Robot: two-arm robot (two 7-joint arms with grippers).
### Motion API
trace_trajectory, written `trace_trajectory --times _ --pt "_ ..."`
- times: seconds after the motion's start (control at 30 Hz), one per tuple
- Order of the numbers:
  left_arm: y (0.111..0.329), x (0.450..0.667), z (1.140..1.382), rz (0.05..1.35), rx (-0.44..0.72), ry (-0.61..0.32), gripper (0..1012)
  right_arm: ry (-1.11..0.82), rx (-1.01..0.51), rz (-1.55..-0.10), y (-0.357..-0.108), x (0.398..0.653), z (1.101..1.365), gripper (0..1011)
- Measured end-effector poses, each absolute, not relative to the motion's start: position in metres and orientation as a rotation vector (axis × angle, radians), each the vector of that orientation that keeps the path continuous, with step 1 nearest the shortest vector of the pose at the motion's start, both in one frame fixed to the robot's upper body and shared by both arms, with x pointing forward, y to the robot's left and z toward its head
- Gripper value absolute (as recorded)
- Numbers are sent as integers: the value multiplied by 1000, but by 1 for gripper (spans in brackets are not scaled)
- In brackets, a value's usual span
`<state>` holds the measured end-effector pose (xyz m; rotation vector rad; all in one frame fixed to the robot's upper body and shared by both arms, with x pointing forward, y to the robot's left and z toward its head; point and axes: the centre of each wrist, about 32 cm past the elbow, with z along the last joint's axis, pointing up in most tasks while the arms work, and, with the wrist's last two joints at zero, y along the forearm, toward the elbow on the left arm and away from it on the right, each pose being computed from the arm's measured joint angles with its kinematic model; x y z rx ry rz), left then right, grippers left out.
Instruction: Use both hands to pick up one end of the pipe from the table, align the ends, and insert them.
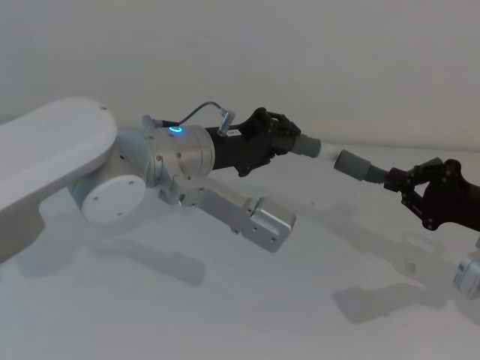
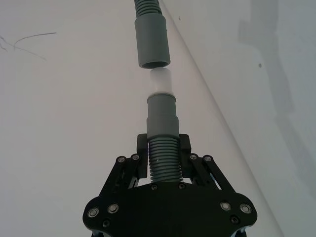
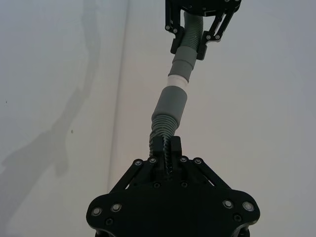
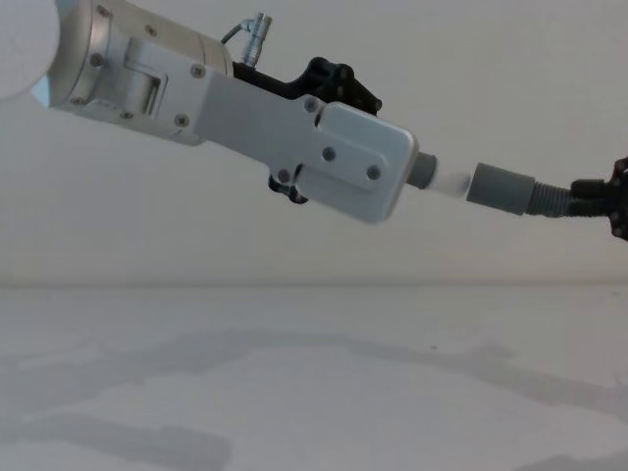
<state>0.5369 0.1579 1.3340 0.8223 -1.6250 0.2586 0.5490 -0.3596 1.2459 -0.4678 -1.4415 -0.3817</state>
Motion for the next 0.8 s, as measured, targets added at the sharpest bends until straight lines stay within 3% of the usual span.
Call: trace_trajectory --times 0.8 --pt "158 537 1334 257 821 -1627 345 -1465 -506 -363 -362 562 1254 67"
